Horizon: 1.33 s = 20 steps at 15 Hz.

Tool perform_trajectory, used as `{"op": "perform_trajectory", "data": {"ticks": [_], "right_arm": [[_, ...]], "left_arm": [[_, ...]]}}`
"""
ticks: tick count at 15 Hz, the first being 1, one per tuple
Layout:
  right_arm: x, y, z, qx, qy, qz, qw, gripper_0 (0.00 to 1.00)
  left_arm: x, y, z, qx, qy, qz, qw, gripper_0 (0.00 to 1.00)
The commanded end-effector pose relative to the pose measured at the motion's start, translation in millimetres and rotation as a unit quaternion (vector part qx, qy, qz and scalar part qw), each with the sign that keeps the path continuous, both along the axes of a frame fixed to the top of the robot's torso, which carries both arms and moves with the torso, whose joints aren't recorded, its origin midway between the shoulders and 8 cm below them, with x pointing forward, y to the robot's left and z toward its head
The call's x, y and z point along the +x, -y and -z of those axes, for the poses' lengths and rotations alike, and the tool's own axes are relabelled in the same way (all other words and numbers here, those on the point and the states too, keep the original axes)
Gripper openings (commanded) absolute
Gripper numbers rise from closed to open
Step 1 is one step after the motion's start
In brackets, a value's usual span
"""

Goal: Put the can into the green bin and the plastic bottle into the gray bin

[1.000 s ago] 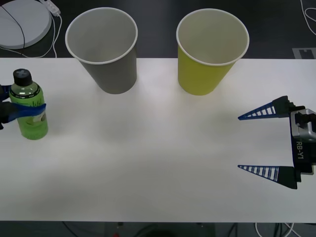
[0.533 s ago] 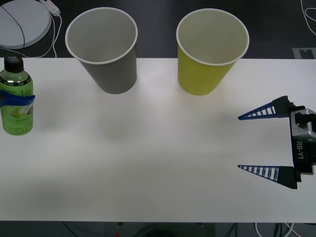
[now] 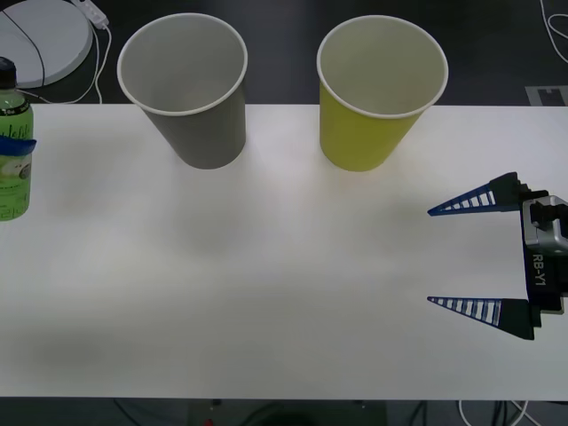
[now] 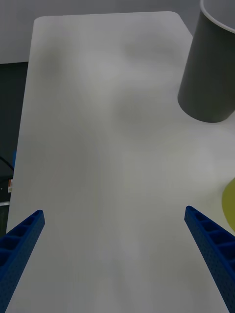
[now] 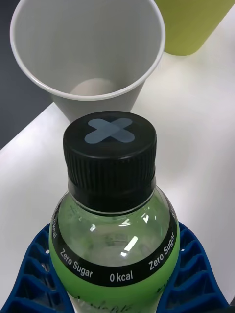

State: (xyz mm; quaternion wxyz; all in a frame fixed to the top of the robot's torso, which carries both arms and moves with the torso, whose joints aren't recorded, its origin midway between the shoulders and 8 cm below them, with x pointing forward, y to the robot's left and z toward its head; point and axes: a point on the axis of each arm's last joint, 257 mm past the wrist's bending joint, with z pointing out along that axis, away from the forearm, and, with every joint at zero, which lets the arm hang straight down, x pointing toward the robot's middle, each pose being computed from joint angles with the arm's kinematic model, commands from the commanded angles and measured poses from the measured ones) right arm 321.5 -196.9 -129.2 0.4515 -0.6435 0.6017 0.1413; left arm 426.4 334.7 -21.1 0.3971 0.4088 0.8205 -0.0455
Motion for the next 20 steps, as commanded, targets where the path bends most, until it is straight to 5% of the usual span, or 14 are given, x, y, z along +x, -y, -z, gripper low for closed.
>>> {"op": "perform_trajectory", "data": {"ticks": [1, 15, 20], "right_arm": [[0, 0, 0, 0.000, 0.000, 0.000, 1.0000, 1.00], [0, 0, 0, 0.000, 0.000, 0.000, 1.0000, 1.00], [0, 0, 0, 0.000, 0.000, 0.000, 1.0000, 1.00]], "left_arm": [[6, -1, -6, 0.010, -0.009, -0.002, 0.9999, 0.00], [59, 27, -63, 0.028, 0.005, 0.005, 0.9996, 0.00], [83, 42, -86, 0.014, 0.022, 0.005, 0.9997, 0.00]]}}
